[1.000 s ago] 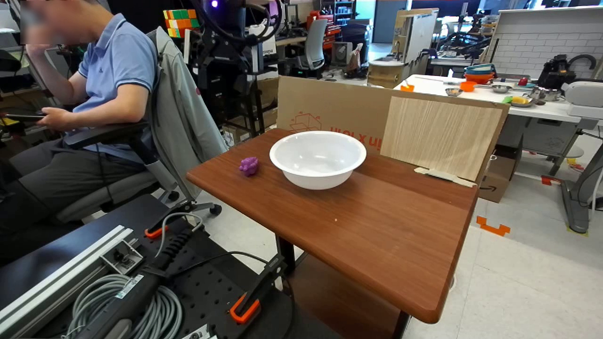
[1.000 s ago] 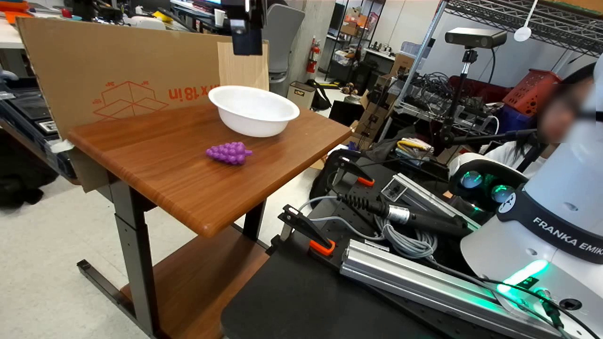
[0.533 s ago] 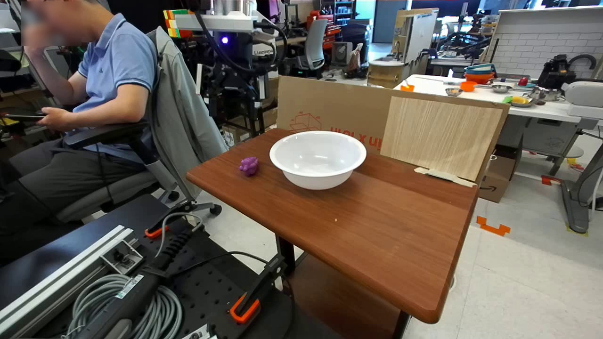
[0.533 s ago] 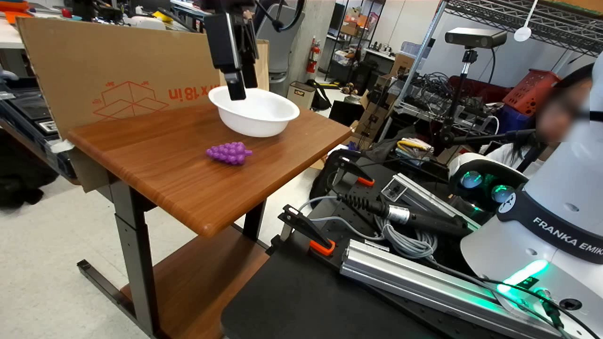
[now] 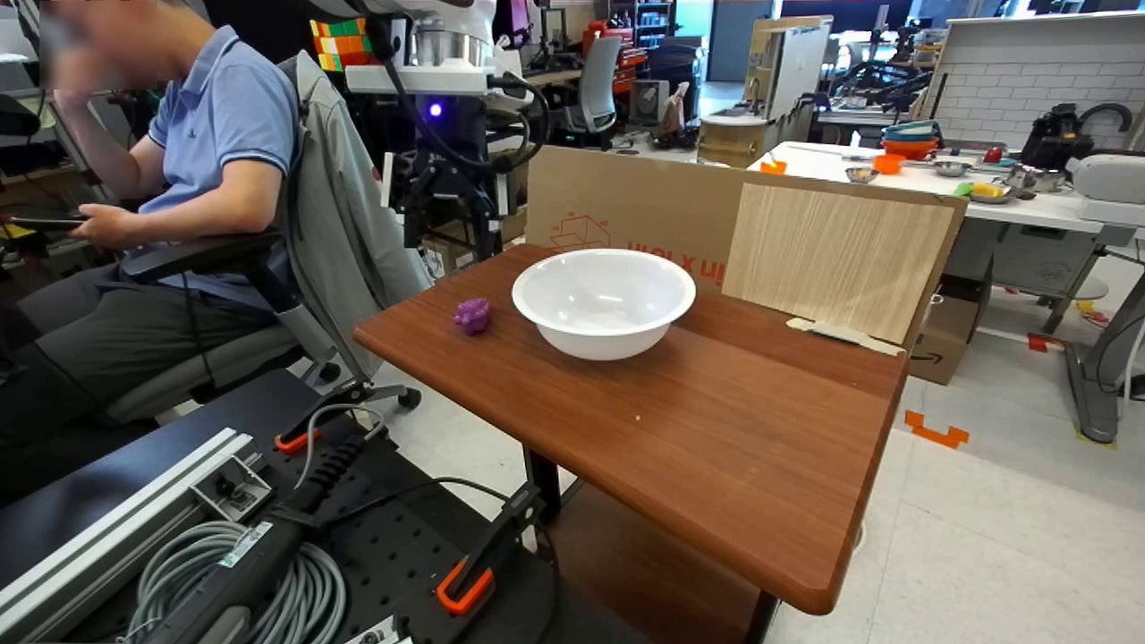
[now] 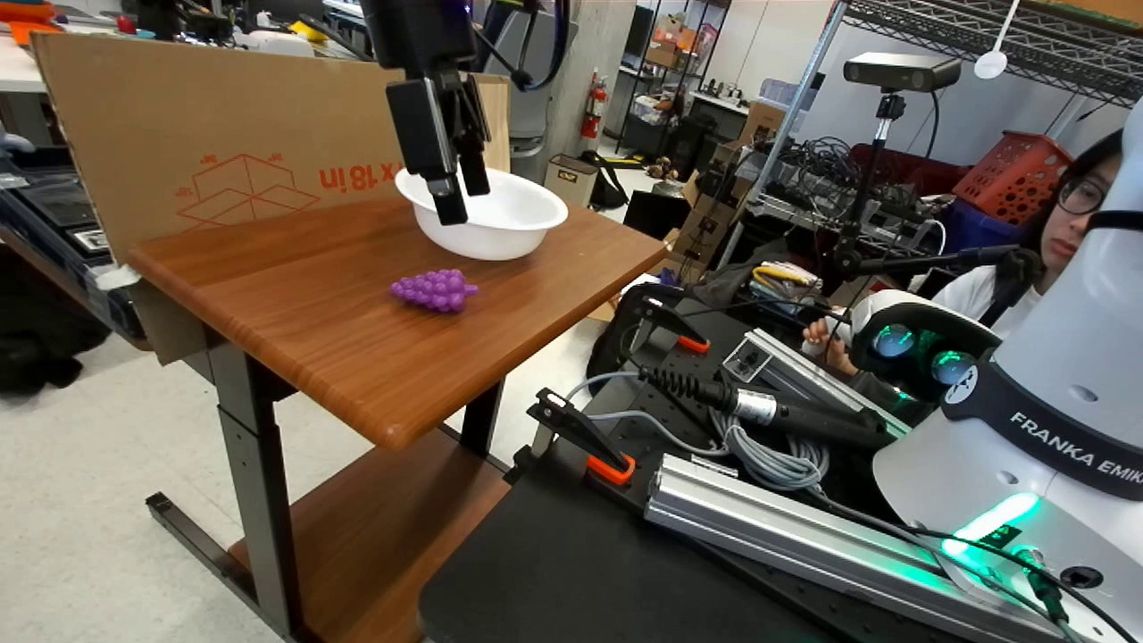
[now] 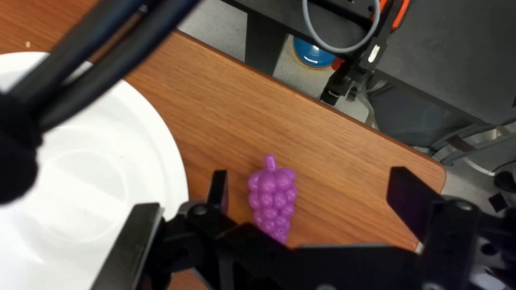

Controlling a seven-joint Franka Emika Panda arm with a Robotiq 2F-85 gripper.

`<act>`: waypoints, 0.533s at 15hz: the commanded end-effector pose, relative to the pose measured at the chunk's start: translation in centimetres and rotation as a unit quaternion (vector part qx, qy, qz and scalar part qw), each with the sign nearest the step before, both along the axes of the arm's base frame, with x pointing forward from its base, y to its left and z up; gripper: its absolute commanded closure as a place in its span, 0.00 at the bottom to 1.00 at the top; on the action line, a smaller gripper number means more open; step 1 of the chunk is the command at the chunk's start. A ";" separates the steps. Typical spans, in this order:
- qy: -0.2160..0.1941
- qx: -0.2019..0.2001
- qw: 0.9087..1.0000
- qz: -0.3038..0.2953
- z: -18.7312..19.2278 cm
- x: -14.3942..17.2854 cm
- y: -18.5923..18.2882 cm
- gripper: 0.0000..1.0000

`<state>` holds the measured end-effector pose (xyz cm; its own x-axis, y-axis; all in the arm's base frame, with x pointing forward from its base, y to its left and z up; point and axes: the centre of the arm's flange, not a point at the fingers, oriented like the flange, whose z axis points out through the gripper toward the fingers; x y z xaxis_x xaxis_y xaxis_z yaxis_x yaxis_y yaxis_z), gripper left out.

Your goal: Put the grape in the dish

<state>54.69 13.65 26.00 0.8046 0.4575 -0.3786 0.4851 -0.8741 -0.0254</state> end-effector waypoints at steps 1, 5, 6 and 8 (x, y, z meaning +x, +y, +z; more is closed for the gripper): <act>-0.095 0.010 0.995 -0.009 2.3 -0.5 0.3 0.00; -0.192 0.023 0.981 0.021 2.4 -2.8 2.2 0.00; -0.192 0.024 0.981 0.031 1.6 -3.5 2.6 0.00; -0.188 0.016 0.981 0.034 -0.2 -3.5 2.9 0.00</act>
<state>53.39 16.32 27.62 0.8553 0.5147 -0.0592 0.5181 -0.8494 0.1002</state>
